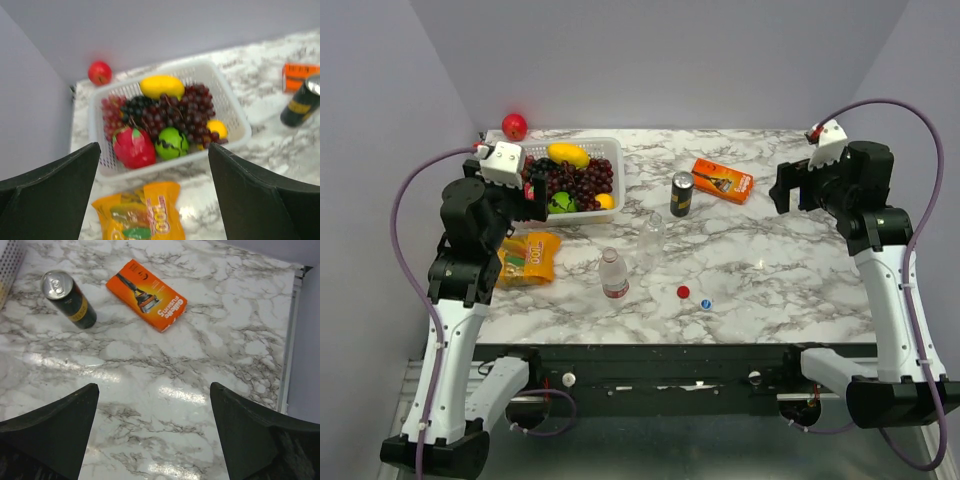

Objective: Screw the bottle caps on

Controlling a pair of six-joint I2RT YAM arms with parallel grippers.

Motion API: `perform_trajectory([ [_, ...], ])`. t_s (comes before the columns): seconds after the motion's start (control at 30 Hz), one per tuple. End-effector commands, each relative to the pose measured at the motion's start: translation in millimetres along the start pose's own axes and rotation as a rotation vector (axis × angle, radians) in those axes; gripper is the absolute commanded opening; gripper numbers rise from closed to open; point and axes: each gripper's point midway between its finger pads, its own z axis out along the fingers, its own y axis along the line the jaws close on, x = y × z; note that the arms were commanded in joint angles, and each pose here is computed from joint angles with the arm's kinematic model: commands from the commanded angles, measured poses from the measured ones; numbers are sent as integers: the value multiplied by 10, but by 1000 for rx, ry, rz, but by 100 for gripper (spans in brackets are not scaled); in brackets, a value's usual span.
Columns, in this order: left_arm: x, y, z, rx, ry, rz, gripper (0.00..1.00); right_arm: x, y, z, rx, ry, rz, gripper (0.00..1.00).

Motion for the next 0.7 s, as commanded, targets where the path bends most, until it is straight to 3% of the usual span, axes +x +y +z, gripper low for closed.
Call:
perform_trajectory([
  [0.0, 281, -218, -210, 110, 81, -12, 99, -194, 723, -389, -438, -101, -193, 100],
  [0.07, 356, -277, -278, 144, 98, 2, 99, -342, 1117, -639, -634, -174, -299, 100],
  [0.27, 553, -362, -478, 183, 153, -9, 99, -482, 2151, -663, -841, -187, -577, 97],
  [0.37, 545, -498, -594, 268, 159, -20, 99, -391, 2609, -590, -955, -155, -626, 93],
  [0.47, 581, -688, -772, 409, 198, 5, 91, -220, 3086, -610, -1061, -150, -723, 91],
  [0.67, 408, -623, -1021, 345, 140, -52, 99, 1, 3689, -537, -1144, -155, -778, 90],
])
